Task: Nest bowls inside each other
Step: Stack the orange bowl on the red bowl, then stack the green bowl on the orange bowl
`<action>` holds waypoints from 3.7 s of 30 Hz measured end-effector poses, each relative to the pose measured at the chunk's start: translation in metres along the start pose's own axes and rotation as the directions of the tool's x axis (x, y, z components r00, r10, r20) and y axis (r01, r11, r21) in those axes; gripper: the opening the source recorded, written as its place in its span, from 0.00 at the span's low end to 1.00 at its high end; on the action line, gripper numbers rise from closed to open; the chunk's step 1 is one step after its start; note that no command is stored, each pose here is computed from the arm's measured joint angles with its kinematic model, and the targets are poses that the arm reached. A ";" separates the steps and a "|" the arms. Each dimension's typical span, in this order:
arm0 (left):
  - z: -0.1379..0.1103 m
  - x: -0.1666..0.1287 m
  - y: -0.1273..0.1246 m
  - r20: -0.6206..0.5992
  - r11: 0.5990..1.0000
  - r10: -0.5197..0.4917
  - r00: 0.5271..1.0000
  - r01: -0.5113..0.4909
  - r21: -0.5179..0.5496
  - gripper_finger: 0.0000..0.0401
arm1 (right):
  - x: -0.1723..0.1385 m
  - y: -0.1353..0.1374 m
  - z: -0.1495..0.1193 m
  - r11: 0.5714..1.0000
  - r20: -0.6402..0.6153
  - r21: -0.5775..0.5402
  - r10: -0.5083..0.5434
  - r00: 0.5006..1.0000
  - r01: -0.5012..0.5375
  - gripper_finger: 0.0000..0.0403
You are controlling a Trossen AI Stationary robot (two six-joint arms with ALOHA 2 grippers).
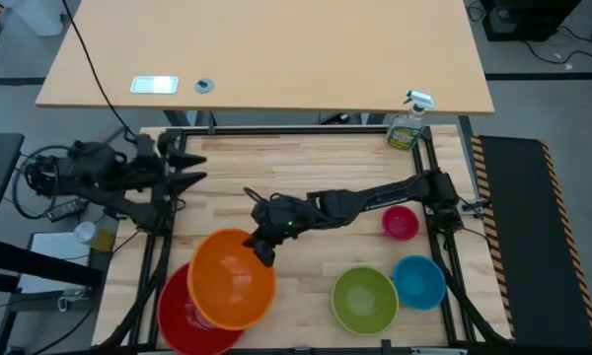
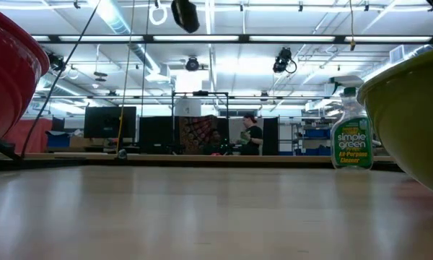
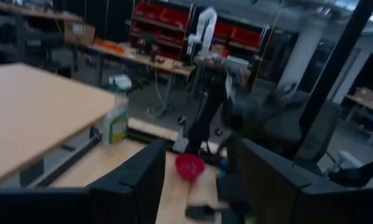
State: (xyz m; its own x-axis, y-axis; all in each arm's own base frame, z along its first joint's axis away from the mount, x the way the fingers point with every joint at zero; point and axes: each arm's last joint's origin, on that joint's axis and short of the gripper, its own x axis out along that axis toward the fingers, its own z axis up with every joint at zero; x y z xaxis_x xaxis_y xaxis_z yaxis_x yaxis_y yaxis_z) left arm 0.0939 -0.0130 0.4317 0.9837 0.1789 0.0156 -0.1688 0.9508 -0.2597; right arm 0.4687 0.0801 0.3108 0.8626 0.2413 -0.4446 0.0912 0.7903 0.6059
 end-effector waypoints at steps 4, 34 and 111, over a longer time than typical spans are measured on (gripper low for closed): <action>0.012 -0.007 0.000 0.025 1.000 -0.006 1.000 0.006 -0.005 0.51 | 0.000 0.009 0.002 0.998 0.050 0.012 0.058 0.997 -0.058 0.07; 0.004 -0.009 0.003 -0.080 1.000 0.018 0.997 -0.016 0.015 0.51 | 0.098 0.011 -0.015 0.970 0.004 -0.218 0.109 0.994 -0.105 0.07; 0.000 -0.010 0.005 -0.118 0.999 0.030 0.993 -0.028 0.022 0.51 | -0.025 0.029 -0.086 0.773 -0.648 -0.633 -0.505 0.571 -0.035 0.35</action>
State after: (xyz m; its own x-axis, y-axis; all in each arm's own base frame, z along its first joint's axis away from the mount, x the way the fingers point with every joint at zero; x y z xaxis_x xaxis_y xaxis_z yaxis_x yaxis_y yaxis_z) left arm 0.0833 -0.0103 0.4304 0.9786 0.1761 -0.1065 -0.1971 0.9508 -0.2391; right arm 0.4074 0.1451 0.2827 0.1239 0.1036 -0.9869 -0.2744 0.9593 0.0662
